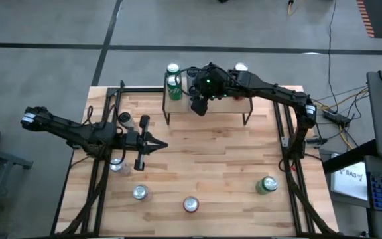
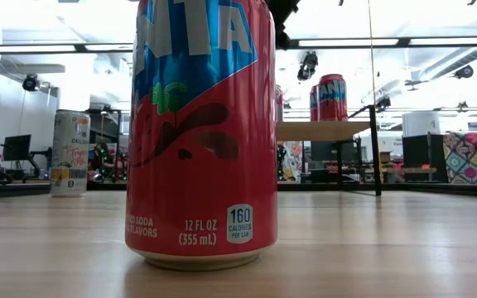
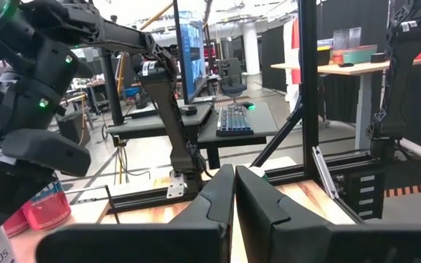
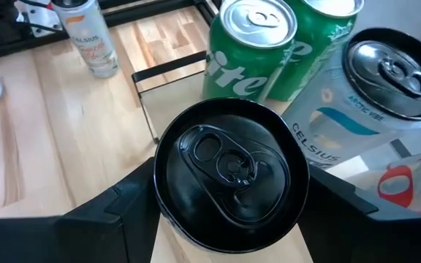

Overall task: Place canned beverage on shelf
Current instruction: Put the white blue soda can on the shelf aligned with the other white blue soda can

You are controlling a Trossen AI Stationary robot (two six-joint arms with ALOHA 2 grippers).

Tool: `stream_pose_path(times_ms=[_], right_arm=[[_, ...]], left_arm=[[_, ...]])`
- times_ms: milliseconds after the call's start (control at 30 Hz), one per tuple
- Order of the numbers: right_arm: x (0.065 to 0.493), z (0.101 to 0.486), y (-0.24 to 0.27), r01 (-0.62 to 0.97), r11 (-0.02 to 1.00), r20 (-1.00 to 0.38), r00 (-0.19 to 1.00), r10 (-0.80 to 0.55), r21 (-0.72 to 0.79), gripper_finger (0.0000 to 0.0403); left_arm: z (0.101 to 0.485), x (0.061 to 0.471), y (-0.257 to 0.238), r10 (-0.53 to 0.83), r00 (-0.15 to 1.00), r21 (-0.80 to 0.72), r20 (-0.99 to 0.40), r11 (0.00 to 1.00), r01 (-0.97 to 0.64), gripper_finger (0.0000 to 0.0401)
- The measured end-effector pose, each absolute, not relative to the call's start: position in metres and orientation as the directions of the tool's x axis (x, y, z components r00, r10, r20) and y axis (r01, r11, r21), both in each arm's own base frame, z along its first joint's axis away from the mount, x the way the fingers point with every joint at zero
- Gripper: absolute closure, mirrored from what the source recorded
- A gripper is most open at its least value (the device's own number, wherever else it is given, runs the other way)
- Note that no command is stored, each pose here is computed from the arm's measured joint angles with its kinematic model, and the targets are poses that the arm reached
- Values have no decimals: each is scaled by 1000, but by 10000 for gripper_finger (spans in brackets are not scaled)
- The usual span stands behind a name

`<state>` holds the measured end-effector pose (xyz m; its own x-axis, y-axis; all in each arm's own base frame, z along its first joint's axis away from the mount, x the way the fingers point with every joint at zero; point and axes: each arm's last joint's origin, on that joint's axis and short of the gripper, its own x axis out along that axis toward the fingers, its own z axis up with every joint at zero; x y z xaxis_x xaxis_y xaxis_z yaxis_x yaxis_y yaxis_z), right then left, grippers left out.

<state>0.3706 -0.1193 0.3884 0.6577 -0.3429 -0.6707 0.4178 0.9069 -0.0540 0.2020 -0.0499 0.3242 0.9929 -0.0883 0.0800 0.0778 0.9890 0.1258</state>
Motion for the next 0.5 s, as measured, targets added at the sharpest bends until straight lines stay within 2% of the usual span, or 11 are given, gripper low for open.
stream_pose_path(times_ms=[500], right_arm=[[370,387,-121,460,884,-669,632,-391,-83,138]], left_arm=[[324,202,-50,-89,993,127,73,989,79,401]])
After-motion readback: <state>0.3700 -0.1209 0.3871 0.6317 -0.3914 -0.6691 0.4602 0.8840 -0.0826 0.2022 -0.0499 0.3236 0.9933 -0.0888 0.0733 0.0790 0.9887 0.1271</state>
